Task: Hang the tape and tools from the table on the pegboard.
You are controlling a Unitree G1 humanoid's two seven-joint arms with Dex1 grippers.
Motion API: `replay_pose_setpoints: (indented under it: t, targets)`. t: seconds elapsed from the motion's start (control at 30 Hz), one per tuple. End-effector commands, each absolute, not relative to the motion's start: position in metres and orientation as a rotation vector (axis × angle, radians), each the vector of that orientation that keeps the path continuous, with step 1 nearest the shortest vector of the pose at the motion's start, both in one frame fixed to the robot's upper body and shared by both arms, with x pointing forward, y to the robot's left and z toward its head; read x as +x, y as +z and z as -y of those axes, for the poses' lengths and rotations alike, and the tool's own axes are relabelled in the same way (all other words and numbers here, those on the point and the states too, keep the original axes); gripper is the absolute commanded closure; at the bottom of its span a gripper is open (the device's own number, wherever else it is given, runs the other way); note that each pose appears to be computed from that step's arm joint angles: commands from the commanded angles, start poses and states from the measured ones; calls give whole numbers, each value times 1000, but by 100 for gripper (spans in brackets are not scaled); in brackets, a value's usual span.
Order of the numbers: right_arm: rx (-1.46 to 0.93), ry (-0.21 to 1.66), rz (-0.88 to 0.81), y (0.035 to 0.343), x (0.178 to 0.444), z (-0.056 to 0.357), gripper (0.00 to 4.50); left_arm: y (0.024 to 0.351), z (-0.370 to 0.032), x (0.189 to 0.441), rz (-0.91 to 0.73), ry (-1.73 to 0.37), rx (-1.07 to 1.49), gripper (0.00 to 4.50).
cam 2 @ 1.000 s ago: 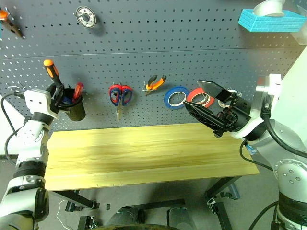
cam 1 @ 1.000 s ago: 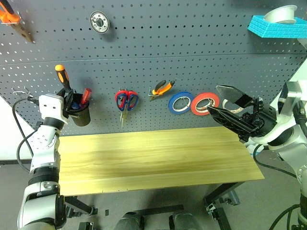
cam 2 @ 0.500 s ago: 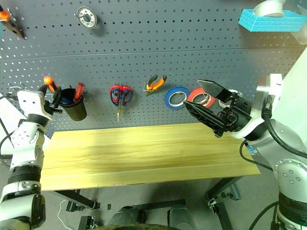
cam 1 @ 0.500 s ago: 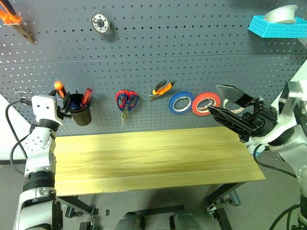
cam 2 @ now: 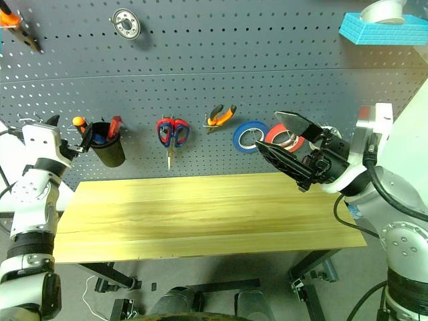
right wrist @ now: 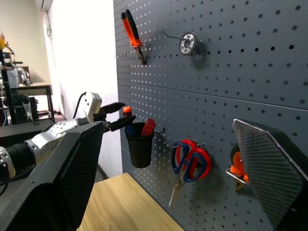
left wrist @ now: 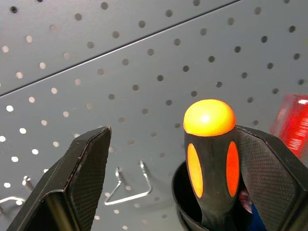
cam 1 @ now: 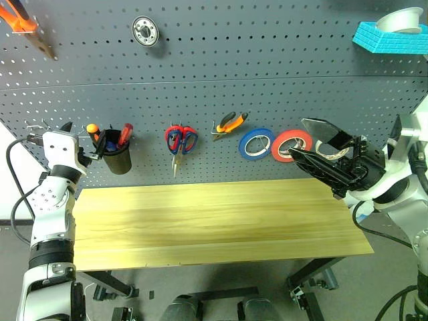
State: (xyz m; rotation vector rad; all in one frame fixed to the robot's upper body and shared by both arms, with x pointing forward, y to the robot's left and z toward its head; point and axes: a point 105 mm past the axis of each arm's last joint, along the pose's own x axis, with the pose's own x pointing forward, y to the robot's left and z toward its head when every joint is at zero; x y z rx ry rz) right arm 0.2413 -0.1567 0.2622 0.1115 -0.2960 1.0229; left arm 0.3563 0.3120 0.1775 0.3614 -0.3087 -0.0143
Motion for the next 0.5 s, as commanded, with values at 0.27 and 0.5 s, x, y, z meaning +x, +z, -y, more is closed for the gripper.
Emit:
replay_pose_setpoints:
  t: [0.27, 0.5]
  targets:
    - [73, 1047, 356, 270, 244, 158, 0, 219, -295, 323, 327, -171, 440, 34]
    - [68, 1062, 350, 266, 247, 159, 0, 253, -290, 310, 392, -187, 477, 34]
